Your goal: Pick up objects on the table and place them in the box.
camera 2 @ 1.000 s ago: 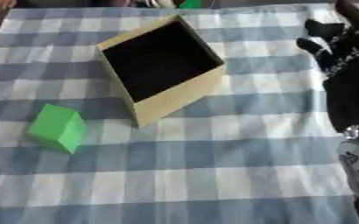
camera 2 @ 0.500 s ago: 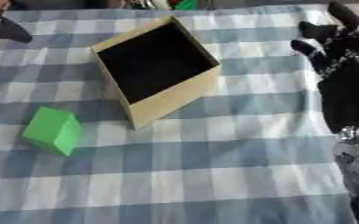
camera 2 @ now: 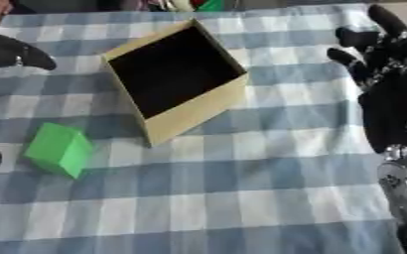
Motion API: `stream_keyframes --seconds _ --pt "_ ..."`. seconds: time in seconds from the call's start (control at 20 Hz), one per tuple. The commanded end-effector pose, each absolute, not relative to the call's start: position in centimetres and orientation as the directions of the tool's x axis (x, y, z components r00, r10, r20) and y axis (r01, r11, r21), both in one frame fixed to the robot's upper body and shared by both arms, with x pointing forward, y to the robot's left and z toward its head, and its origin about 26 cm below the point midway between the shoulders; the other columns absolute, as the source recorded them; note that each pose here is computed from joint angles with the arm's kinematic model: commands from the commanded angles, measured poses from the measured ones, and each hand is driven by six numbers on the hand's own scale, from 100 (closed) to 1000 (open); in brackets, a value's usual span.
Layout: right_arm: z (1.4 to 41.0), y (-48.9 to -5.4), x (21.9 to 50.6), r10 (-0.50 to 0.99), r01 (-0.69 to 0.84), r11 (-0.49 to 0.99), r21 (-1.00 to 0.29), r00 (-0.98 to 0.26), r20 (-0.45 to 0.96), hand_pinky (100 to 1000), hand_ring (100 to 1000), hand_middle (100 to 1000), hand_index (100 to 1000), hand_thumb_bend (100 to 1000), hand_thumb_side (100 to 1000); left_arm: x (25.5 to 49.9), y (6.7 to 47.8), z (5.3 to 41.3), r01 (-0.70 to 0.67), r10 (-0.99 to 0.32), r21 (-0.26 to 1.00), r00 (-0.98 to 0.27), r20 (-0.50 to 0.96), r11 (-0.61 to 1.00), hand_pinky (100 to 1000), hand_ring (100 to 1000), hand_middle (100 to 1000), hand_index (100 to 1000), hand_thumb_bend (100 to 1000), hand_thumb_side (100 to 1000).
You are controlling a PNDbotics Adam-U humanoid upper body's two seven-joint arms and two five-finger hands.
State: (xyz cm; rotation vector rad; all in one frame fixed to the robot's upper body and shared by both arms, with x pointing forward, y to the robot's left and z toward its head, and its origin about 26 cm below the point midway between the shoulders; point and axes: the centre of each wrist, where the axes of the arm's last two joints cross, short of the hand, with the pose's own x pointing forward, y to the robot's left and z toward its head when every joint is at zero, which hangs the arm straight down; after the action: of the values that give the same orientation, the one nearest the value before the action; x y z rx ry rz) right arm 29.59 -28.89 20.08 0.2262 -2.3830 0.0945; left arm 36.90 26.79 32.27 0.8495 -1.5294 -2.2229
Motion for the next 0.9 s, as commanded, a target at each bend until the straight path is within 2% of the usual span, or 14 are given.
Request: stream_keyframes --seconds 0.05,0.25,0.45,0.5,0.65,0.9 --pt "20.9 -28.8 29.4 -0.138 -0.198 0.98 -0.015 -0.732 0.667 813 869 601 903 100 966 37.0 26.6 33.0 -0.109 -0.375 0.778 -0.829 -0.414 -0.618 819 929 906 997 846 599" --pt "20.9 -28.7 29.4 -0.138 -0.201 0.979 -0.018 -0.732 0.667 813 869 601 903 100 967 37.2 25.6 33.1 -0.14 -0.343 0.769 -0.835 -0.43 -0.624 819 929 906 996 840 581" --pt "20.8 -28.7 29.4 -0.138 -0.202 0.979 -0.019 -0.73 0.669 814 869 601 903 100 967 37.4 25.2 32.6 -0.151 -0.309 0.749 -0.845 -0.436 -0.645 821 927 908 996 846 511" --pt "20.8 -28.7 29.4 -0.138 -0.203 0.979 -0.019 -0.73 0.669 814 869 600 903 100 967 37.5 25.3 32.3 -0.148 -0.302 0.743 -0.849 -0.434 -0.653 823 925 911 997 872 485" --pt "20.8 -28.6 29.4 -0.138 -0.203 0.979 -0.019 -0.728 0.672 815 870 600 903 100 966 37.8 25.6 31.8 -0.138 -0.288 0.729 -0.857 -0.427 -0.67 830 924 912 998 893 488" --pt "20.8 -28.5 29.4 -0.139 -0.207 0.978 -0.02 -0.725 0.675 815 870 599 903 100 966 38.2 25.3 31.0 -0.126 -0.269 0.733 -0.878 -0.397 -0.669 840 915 896 998 969 551"
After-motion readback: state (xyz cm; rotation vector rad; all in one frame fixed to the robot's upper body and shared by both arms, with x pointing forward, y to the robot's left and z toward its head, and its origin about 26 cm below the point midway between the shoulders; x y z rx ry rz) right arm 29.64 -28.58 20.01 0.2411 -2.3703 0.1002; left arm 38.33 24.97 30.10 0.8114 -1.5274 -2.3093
